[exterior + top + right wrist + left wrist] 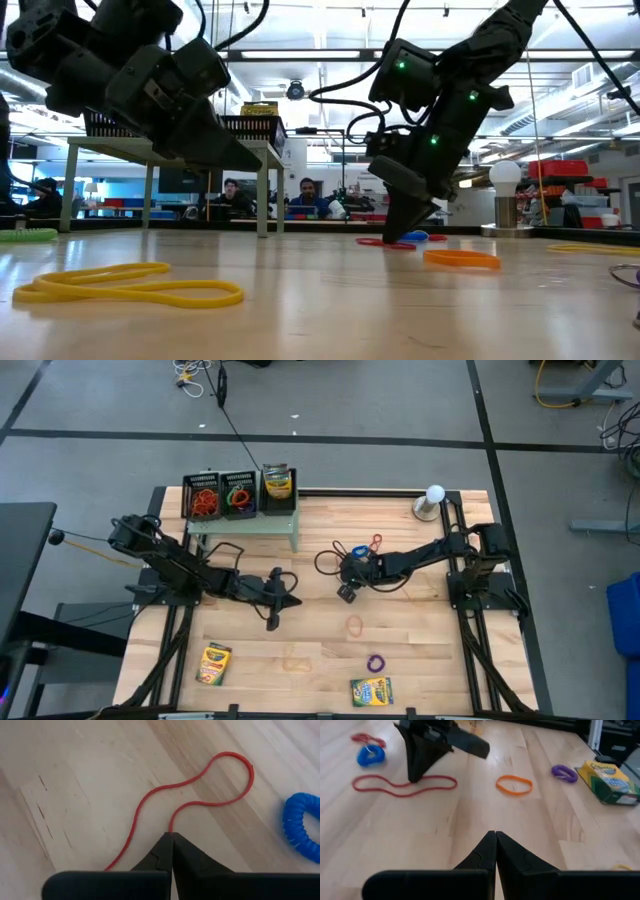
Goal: Pick & Place Office Desk Supplies
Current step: Put the red rubber band into the left black bin on the shelf
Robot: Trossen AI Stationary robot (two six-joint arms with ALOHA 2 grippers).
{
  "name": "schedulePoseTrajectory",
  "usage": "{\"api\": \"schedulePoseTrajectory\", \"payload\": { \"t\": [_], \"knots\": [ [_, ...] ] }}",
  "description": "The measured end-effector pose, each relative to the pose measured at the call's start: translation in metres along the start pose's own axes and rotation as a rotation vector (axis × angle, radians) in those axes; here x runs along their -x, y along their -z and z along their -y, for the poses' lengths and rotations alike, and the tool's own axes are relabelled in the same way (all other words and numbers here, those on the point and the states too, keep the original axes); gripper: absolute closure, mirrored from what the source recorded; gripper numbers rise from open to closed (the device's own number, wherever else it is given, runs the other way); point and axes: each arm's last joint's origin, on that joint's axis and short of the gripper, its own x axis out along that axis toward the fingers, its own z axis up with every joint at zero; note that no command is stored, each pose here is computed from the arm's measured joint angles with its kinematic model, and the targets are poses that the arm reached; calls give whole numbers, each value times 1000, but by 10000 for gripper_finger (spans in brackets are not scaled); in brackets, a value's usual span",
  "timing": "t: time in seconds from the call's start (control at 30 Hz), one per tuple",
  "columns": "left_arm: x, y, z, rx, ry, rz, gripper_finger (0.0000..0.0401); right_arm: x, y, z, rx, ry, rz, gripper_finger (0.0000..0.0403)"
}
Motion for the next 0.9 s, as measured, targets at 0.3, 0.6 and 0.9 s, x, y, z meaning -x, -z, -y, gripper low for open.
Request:
{"api": "schedulePoseTrajectory", "payload": {
  "t": [0.3, 0.6, 0.9],
  "knots": [
    [-3, 0, -10, 21, -85, 6, 384, 37, 1, -15, 119, 23, 101, 396],
    [-10, 0, -14, -76, -98, 55, 310, 77, 4, -46, 307, 17, 333, 396],
    [-23, -12, -9, -168, -121, 197, 226, 90, 9, -71, 440, -94, 444, 397]
  ]
}}
